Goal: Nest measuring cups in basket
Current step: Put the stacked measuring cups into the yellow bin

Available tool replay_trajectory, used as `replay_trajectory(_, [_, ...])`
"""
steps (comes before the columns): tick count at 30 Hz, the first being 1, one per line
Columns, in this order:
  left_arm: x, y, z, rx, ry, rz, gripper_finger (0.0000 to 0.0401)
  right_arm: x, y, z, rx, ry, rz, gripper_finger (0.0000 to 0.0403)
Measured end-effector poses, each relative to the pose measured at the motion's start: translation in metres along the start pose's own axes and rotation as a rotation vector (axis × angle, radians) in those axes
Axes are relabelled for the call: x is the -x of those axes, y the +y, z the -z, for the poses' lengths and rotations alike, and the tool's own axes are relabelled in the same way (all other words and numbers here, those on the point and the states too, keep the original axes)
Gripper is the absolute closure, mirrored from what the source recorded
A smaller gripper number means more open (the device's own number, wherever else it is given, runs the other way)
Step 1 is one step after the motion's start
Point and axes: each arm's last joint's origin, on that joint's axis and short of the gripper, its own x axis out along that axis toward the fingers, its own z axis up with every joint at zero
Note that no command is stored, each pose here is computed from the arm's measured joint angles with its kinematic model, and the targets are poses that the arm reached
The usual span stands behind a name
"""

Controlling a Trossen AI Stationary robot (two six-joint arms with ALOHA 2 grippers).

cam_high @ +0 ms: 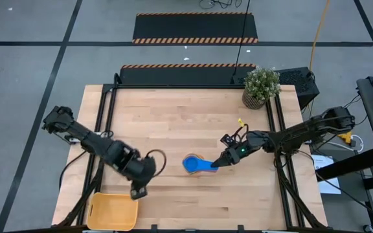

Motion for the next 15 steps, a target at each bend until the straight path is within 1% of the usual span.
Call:
replay_trajectory(4, [-0.011, -0.010, 0.029, -0.094, 0.043, -0.081, 0.0188, 0.005, 0.008, 0.000, 0.009, -0.005, -0.031, 0.0343])
replay_trajectory(7, [-0.023, -0.012, 0.048, -0.120, 0.087, -0.136, 0.0153, 0.006, 0.011, 0.000, 0.008, -0.008, -0.045, 0.0343])
replay_trajectory(10, [-0.038, -0.010, 0.064, -0.110, 0.119, -0.167, 0.0132, 0.007, 0.012, 0.000, -0.001, -0.009, -0.050, 0.0343])
replay_trajectory(15, [-0.063, -0.007, 0.079, -0.097, 0.141, -0.139, 0.0115, 0.009, 0.017, 0.000, 0.005, -0.014, -0.079, 0.0343])
